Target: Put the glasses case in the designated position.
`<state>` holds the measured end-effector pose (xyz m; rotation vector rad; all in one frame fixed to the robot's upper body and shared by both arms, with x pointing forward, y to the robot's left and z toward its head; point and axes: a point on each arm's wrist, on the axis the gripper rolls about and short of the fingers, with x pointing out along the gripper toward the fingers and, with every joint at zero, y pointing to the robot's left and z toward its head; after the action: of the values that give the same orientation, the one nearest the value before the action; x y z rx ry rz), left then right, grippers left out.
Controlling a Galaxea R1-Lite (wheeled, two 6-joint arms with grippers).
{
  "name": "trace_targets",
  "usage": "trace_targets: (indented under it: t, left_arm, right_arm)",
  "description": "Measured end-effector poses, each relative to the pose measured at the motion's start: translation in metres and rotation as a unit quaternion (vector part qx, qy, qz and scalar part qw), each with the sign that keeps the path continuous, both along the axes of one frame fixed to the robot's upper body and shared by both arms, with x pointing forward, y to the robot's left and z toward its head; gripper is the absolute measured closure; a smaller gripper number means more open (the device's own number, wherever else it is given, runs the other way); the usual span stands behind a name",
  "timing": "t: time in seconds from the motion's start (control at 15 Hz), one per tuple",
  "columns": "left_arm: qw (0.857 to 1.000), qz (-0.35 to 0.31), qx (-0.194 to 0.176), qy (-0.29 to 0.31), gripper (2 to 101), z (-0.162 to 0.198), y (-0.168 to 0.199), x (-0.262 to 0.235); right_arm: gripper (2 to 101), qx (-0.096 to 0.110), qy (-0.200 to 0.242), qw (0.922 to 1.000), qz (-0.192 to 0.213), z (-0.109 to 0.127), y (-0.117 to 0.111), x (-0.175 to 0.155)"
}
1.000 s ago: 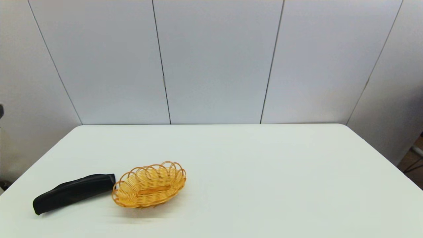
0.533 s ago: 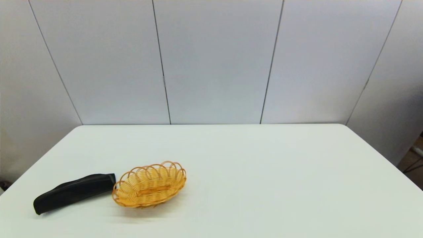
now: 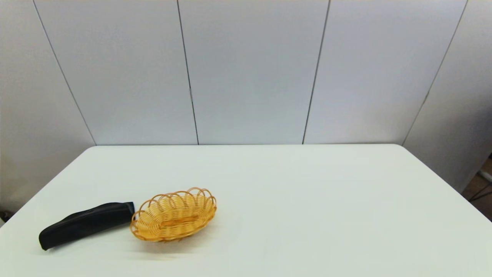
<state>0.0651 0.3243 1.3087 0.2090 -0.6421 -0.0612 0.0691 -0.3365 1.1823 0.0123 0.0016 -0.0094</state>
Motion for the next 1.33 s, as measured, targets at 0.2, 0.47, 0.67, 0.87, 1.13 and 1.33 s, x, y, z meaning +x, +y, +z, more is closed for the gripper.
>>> trace_targets:
  t: [0.2, 0.47, 0.67, 0.87, 1.13, 1.33]
  left_arm:
    - [0.999, -0.015, -0.032, 0.003, 5.9, -0.003, 0.003, 0.0]
    - [0.998, -0.023, -0.048, 0.031, 5.7, -0.013, 0.007, -0.004]
    - [0.998, -0.024, -0.05, 0.023, 5.5, -0.027, 0.007, -0.016]
    - [0.998, -0.023, -0.051, 0.027, 5.4, -0.055, 0.007, -0.015]
    - [0.991, 0.007, -0.066, 0.115, 5.4, -0.084, 0.008, -0.005]
    - [0.972, 0.034, -0.075, 0.221, 5.4, -0.106, 0.009, 0.002]
  right_arm:
    - [4.6, 0.0, 0.0, 1.0, 0.0, 0.0, 0.0, 0.0]
    - [4.6, 0.0, 0.0, 1.0, 0.0, 0.0, 0.0, 0.0]
    - [4.6, 0.0, 0.0, 1.0, 0.0, 0.0, 0.0, 0.0]
    - [4.6, 0.0, 0.0, 1.0, 0.0, 0.0, 0.0, 0.0]
    - [4.6, 0.0, 0.0, 1.0, 0.0, 0.0, 0.0, 0.0]
    - [4.6, 0.0, 0.0, 1.0, 0.0, 0.0, 0.0, 0.0]
